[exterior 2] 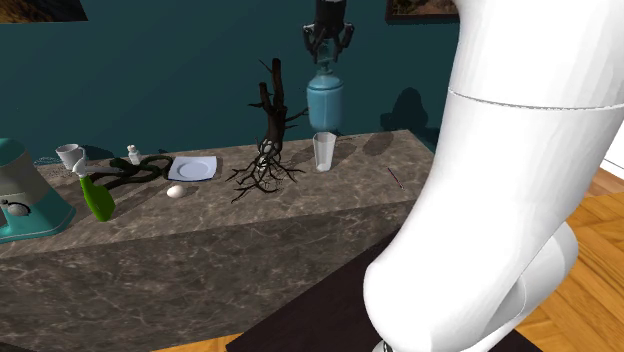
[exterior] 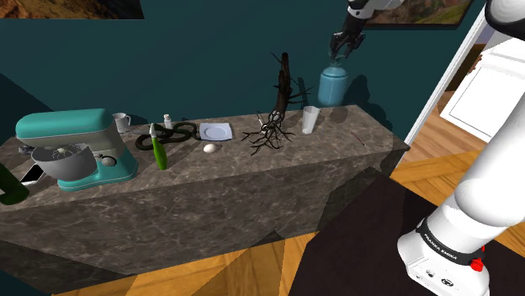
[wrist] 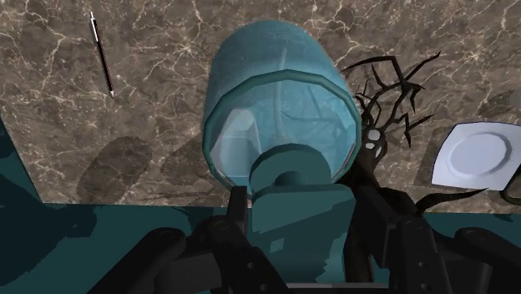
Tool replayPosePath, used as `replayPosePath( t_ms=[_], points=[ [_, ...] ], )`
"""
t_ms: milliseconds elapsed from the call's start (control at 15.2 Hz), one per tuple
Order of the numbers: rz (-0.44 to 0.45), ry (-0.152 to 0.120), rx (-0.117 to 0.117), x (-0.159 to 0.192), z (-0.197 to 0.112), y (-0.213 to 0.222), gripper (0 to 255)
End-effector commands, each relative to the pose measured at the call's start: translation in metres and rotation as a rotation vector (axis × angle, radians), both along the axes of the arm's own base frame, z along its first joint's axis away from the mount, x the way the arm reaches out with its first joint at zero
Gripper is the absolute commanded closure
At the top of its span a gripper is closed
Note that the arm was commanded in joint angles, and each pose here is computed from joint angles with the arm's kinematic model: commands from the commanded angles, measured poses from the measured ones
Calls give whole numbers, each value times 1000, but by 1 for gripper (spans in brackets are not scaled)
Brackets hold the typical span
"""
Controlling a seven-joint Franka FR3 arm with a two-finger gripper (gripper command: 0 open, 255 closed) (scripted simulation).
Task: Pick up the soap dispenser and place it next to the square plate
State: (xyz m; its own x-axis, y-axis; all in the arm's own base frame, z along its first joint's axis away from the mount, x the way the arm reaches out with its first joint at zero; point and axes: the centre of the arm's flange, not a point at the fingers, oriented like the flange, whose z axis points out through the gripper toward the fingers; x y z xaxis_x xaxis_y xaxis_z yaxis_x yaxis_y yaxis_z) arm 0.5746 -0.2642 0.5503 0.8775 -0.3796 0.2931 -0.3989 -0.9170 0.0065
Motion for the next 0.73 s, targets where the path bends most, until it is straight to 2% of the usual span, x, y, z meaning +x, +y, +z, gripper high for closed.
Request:
replayPosePath(
  t_ms=[0,660],
  points=[
    [-1,-2,-1,13,-11,19,255],
    [-1,-2,-1,76,-70,119,255]
  ],
)
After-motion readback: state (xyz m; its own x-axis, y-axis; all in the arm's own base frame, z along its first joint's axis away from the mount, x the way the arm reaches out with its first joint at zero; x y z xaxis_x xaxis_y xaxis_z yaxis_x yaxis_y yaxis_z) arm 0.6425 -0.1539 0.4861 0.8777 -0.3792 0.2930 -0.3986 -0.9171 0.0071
